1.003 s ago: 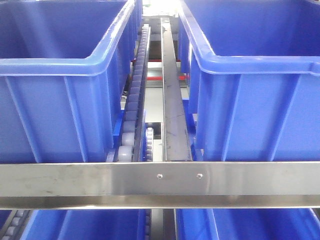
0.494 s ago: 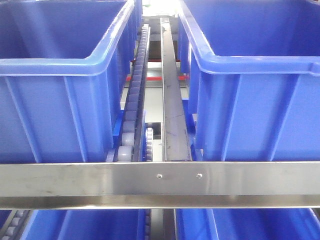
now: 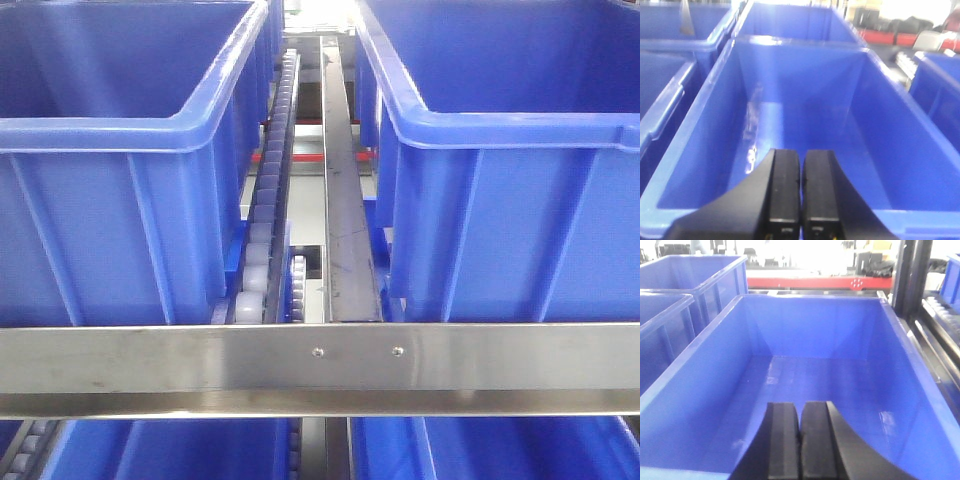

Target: Pick and sort blue part to right shelf

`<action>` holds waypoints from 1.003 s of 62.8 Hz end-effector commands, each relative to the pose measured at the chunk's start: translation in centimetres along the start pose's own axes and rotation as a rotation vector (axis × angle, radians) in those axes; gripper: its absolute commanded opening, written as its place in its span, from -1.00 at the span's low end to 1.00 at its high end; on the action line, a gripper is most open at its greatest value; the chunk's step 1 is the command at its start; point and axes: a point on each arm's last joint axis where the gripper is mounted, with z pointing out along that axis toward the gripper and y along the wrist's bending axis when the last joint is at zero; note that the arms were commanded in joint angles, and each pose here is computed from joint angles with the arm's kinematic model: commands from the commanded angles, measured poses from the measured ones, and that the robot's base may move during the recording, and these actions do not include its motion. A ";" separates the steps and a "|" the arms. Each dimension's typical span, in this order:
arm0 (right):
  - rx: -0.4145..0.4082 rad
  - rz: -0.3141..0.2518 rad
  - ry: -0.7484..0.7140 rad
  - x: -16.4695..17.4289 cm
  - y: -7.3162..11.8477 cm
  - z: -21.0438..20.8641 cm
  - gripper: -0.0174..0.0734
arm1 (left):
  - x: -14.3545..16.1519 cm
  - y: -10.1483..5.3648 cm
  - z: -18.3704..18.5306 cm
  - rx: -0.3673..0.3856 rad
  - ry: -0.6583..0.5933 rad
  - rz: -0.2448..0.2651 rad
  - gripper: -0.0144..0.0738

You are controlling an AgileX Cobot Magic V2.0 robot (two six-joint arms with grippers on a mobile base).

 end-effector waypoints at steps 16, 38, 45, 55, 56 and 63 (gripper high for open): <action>0.003 -0.006 -0.127 -1.9 0.0 -0.2 -0.49 | -1.4 0.1 -0.3 -0.011 -0.101 -0.022 -0.39; 0.002 -0.006 -0.120 -1.5 0.0 -0.3 -0.49 | -1.4 0.1 -0.3 -0.011 -0.101 -0.022 -0.39; 0.004 -0.006 -0.107 -0.9 0.0 -0.6 -0.49 | -1.4 0.1 -0.3 -0.011 -0.101 -0.022 -0.39; 0.047 0.003 -0.100 0.9 -0.5 -2.1 -0.49 | -1.4 0.1 -0.3 -0.011 -0.101 -0.022 -0.39; 0.055 0.002 -0.094 1.3 -0.6 -2.4 -0.49 | -1.4 0.1 -0.3 -0.011 -0.101 -0.022 -0.39; 0.094 0.000 -0.083 3.2 -0.9 -3.7 -0.49 | -1.4 0.1 -0.3 -0.011 -0.101 -0.022 -0.39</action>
